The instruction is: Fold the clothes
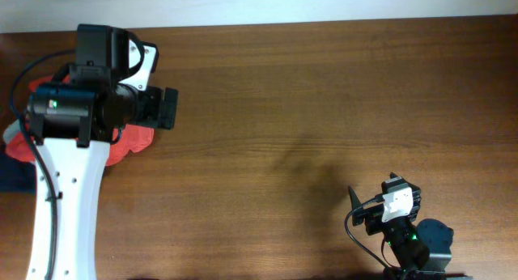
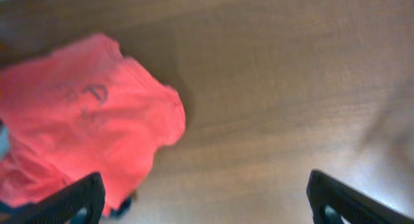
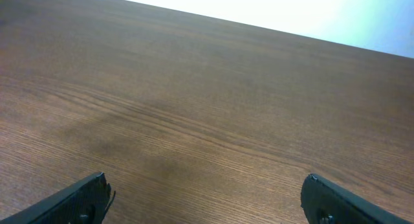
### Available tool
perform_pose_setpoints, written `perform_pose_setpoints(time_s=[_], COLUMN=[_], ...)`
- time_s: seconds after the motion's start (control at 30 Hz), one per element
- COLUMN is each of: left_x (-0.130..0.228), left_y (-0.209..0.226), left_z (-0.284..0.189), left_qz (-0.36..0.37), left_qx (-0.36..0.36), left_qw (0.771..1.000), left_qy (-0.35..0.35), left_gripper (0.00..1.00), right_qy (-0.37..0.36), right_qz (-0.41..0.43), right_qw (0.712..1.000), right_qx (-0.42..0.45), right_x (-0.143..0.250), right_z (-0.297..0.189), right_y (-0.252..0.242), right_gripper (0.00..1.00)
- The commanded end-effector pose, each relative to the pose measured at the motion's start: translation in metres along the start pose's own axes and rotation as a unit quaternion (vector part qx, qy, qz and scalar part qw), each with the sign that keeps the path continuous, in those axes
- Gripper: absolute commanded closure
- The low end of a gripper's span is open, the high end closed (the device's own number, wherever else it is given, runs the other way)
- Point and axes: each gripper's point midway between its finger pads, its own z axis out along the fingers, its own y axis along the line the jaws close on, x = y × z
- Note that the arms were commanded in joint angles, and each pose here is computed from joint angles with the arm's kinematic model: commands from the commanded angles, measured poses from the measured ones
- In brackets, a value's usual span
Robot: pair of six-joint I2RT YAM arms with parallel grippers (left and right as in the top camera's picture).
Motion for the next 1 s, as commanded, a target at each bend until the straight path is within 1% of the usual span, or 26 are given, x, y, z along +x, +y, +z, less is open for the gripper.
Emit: perform_pose_setpoints(time_s=[0.0, 0.07, 0.17, 0.27, 0.4, 0.5, 0.57, 0.6, 0.7, 0.83, 0.97], left_x=[-0.001, -0.003, 0.008, 0.035, 0.082, 0.112, 0.127, 0.139, 0.157, 0.182, 0.196], left_y=[0.005, 0.000, -0.007, -0.018, -0.023, -0.022, -0.025, -0.026, -0.030, -0.035, -0.044], left_z=[-0.013, -0.009, 0.003, 0.020, 0.046, 0.066, 0.076, 0.082, 0.091, 0.105, 0.112], left_qz=[-0.009, -0.011, -0.005, 0.014, 0.000, -0.009, -0.008, -0.008, -0.007, -0.014, -0.018], left_qx=[-0.015, -0.004, 0.006, 0.024, 0.042, 0.033, 0.027, 0.020, 0.014, 0.012, 0.025], left_qw=[0.998, 0.996, 0.992, 0.989, 0.986, 0.984, 0.980, 0.976, 0.968, 0.960, 0.951], left_qy=[-0.052, -0.087, -0.123, -0.145, -0.159, -0.177, -0.197, -0.218, -0.252, -0.279, -0.306], left_gripper=[0.01, 0.01, 0.01, 0.01, 0.01, 0.01, 0.01, 0.01, 0.01, 0.01, 0.01], right_qy=[0.000, 0.000, 0.000, 0.000, 0.000, 0.000, 0.000, 0.000, 0.000, 0.000, 0.000], right_qz=[0.007, 0.007, 0.007, 0.007, 0.007, 0.007, 0.007, 0.007, 0.007, 0.007, 0.007], right_qw=[1.000, 1.000, 1.000, 1.000, 1.000, 1.000, 1.000, 1.000, 1.000, 1.000, 1.000], right_qx=[0.003, 0.003, 0.003, 0.003, 0.003, 0.003, 0.003, 0.003, 0.003, 0.003, 0.003], right_x=[0.002, 0.002, 0.002, 0.002, 0.002, 0.002, 0.002, 0.002, 0.002, 0.002, 0.002], right_z=[0.001, 0.001, 0.001, 0.001, 0.001, 0.001, 0.001, 0.001, 0.001, 0.001, 0.001], right_y=[-0.001, -0.001, -0.001, -0.001, -0.001, -0.001, -0.001, -0.001, -0.001, -0.001, -0.001], right_gripper=[0.01, 0.01, 0.01, 0.02, 0.01, 0.01, 0.02, 0.01, 0.01, 0.01, 0.01])
